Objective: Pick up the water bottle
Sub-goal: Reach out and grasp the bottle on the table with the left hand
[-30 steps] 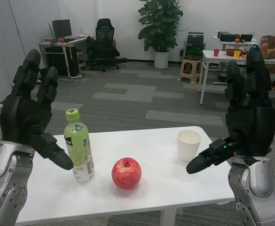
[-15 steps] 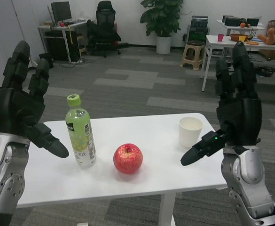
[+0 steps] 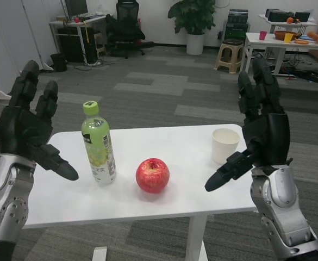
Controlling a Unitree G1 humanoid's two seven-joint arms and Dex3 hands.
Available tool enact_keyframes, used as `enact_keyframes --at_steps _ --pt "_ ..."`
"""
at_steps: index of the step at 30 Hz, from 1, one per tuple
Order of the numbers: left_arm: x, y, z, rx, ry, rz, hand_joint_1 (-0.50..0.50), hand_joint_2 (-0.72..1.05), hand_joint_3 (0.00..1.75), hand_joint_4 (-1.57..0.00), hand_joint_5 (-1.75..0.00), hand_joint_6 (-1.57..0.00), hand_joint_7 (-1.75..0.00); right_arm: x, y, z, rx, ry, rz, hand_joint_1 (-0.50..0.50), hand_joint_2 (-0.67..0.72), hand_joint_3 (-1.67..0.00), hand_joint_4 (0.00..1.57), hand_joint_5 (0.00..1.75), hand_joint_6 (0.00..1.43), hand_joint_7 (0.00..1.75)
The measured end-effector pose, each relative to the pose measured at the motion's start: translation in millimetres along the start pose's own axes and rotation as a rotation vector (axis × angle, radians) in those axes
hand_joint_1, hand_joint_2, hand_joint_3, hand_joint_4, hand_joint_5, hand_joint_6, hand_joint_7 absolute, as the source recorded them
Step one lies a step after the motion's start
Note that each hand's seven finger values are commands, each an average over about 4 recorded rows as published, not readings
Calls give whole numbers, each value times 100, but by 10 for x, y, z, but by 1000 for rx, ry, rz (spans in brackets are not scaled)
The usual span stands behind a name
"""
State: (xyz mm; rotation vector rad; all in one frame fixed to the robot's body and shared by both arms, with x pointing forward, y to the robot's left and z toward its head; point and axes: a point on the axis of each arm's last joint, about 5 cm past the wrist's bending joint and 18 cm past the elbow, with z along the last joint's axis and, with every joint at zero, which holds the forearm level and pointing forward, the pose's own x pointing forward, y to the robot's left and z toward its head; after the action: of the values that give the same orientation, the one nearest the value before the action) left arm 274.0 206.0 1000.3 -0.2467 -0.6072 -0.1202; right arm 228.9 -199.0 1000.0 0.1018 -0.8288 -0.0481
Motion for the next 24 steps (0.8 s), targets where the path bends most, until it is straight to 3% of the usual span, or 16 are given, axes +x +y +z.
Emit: enact_keyframes --at_steps 8,17,24 --pt "52 173 -107 12 249 -40 -48 -55 9 0 0 0 0 -6 18 -15 5 9 9 -46 53 0 0 0 0 0" --pt "163 309 -220 13 412 -40 -48 -55 9 0 0 0 0 -12 47 -30 16 18 24 -46 53 0 0 0 0 0" --pt "232 347 -323 22 505 -33 -48 -55 9 0 0 0 0 -14 60 -52 19 28 28 -46 53 0 0 0 0 0"
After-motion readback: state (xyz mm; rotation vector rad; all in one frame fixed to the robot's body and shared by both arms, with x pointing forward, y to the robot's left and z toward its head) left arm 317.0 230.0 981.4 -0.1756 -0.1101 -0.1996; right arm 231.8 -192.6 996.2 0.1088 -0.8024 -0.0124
